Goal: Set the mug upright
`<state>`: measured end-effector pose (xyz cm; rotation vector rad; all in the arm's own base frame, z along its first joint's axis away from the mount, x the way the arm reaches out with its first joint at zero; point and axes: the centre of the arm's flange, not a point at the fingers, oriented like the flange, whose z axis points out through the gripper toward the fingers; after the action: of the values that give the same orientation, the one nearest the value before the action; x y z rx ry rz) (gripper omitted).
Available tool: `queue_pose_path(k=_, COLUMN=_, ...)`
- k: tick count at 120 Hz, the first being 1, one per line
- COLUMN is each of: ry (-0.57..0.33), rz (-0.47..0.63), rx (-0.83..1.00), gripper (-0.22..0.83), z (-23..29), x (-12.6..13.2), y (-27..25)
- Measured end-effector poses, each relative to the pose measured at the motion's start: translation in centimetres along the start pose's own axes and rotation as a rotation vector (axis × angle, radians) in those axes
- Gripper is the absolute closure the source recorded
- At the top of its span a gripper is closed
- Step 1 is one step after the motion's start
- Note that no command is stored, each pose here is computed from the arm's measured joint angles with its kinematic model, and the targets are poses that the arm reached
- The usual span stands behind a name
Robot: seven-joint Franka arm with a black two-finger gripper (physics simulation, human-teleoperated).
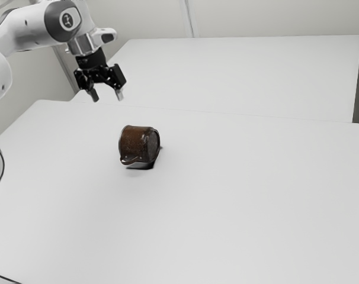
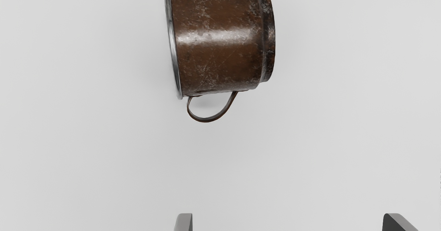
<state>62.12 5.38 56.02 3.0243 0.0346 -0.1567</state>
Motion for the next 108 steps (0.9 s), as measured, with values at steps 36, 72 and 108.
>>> queue_pose_path(k=36, ry=0.007, rz=0.017, rx=-0.159, gripper=0.00, z=5.5, x=3.2, y=-6.3)
queue_pose_path(k=72, ry=0.045, rz=0.062, rx=-0.291, gripper=0.00, z=10.6, x=5.4, y=-10.2)
queue_pose_path(k=108, ry=0.098, rz=0.090, rx=-0.443, gripper=0.00, z=15.3, x=7.0, y=-12.8)
